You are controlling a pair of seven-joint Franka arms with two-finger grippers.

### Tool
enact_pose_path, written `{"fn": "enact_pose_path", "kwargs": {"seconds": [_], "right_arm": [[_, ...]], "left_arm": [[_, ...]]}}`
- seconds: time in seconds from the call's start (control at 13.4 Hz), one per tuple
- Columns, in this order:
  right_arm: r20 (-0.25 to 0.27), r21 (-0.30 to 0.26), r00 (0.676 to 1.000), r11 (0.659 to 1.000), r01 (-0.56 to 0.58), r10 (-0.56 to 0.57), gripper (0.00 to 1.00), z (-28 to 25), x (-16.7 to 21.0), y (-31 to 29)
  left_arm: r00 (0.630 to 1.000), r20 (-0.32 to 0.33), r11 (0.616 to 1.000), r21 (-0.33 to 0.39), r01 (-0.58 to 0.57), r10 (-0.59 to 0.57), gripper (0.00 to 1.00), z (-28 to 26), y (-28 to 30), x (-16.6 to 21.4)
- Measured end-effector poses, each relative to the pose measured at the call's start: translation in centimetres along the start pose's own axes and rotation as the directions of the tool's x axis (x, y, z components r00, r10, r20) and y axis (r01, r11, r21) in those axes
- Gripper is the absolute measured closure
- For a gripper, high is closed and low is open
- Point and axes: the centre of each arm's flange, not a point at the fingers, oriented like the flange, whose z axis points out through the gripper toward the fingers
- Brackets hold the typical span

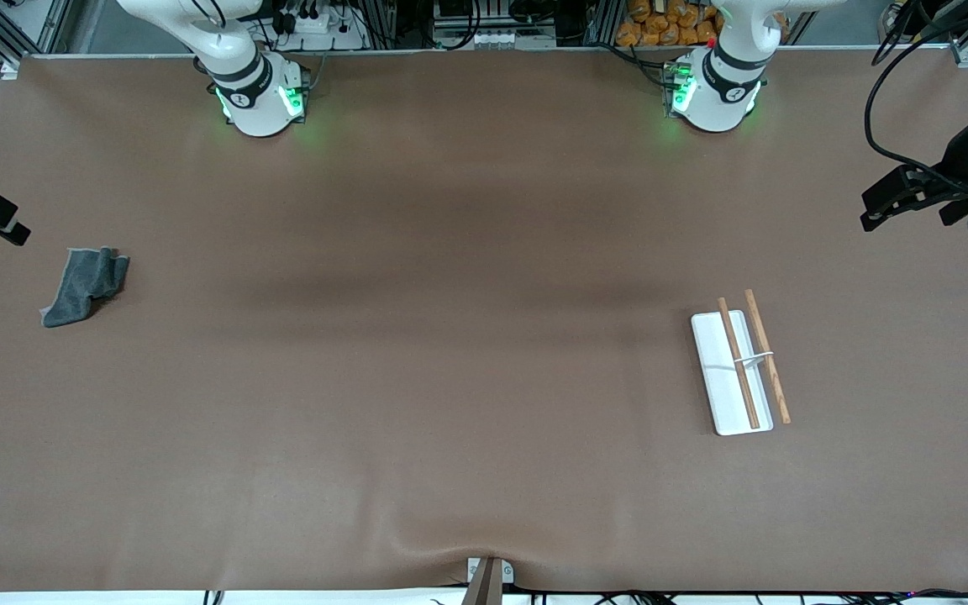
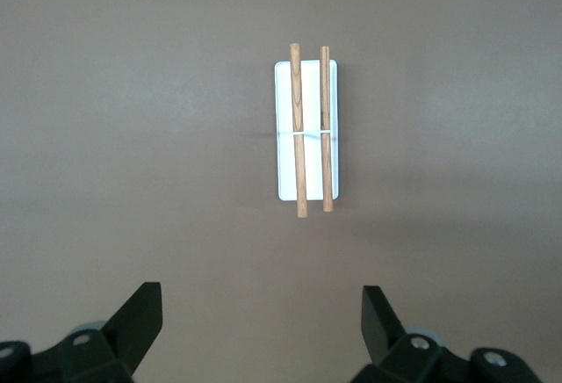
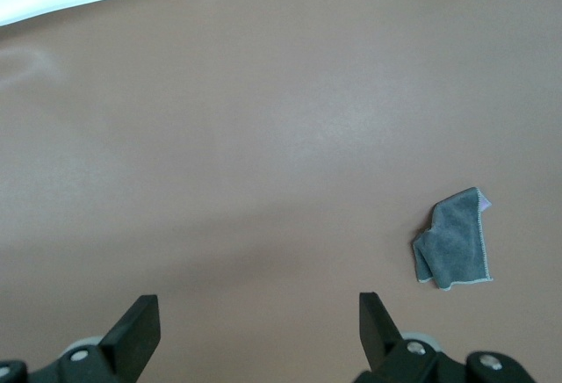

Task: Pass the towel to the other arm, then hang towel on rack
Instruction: 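Reach the right gripper down to the grey towel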

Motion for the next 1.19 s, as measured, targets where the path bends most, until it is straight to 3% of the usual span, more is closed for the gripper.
{"fn": "enact_pose_path", "kwargs": {"seconds": [0.74,0.89,1.19], "right_arm": [[0.014,-0.003,1.000,1.000,-0.002,0.002,0.00,0.7,0.3,0.1],[0.041,-0.015,0.999,1.000,-0.008,0.009,0.00,2.2,0.9,0.3],[0.154,-0.104,0.987,0.994,-0.032,0.048,0.00,9.4,3.5,2.7]], "left_arm": [[1.000,-0.018,1.000,-0.003,-0.008,0.007,0.00,-1.7,0.4,-0.2],[1.000,-0.012,1.000,-0.002,-0.007,0.007,0.00,-1.5,0.4,-0.1],[1.000,-0.003,1.000,-0.002,-0.006,0.006,0.00,-1.1,0.3,0.1]]}}
